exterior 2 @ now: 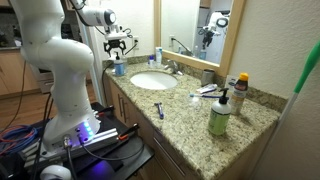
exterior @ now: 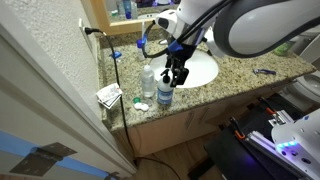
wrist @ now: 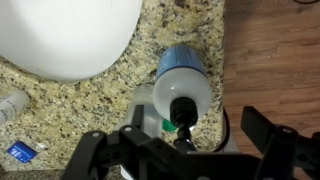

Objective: Pick up the soap bottle and move to forward.

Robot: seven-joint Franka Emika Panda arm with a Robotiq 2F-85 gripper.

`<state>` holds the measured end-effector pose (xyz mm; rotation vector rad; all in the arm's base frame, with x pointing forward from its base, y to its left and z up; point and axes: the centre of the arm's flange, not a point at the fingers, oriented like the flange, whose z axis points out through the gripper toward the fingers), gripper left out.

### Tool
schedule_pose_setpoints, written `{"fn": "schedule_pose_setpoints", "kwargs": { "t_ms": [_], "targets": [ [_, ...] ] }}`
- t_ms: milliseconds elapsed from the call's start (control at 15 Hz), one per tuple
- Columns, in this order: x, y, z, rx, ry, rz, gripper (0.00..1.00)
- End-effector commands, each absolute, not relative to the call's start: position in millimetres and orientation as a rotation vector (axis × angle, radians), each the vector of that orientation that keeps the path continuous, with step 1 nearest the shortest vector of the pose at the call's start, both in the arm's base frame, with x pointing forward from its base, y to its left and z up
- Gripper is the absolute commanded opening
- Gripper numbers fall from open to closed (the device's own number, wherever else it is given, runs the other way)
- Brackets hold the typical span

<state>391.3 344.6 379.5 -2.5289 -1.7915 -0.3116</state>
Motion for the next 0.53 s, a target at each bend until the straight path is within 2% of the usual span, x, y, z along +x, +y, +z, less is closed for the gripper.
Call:
{"fn": "schedule_pose_setpoints", "kwargs": {
  "t_ms": [0, 67, 200, 267, 333, 400, 467],
  "targets": [
    [393.9, 344.8, 372.7, -2.527, -1.793, -0.329, 0.8],
    [395.5, 346.5, 369.9, -2.523, -1.799, -0.324, 0.93],
    [396.2, 347.6, 367.9, -2.508, -1.804, -0.335, 0.8],
    [395.5, 346.7, 369.1, -2.503, -1.803, -0.343, 0.66],
    [396.6, 347.3, 368.2, -2.491, -1.812, -0.353, 0.58],
    [398.0, 347.3, 367.8, -2.487, -1.816, -0.364, 0.8],
    [399.0, 346.9, 367.3, -2.487, -1.817, -0.376, 0.91]
  ]
}}
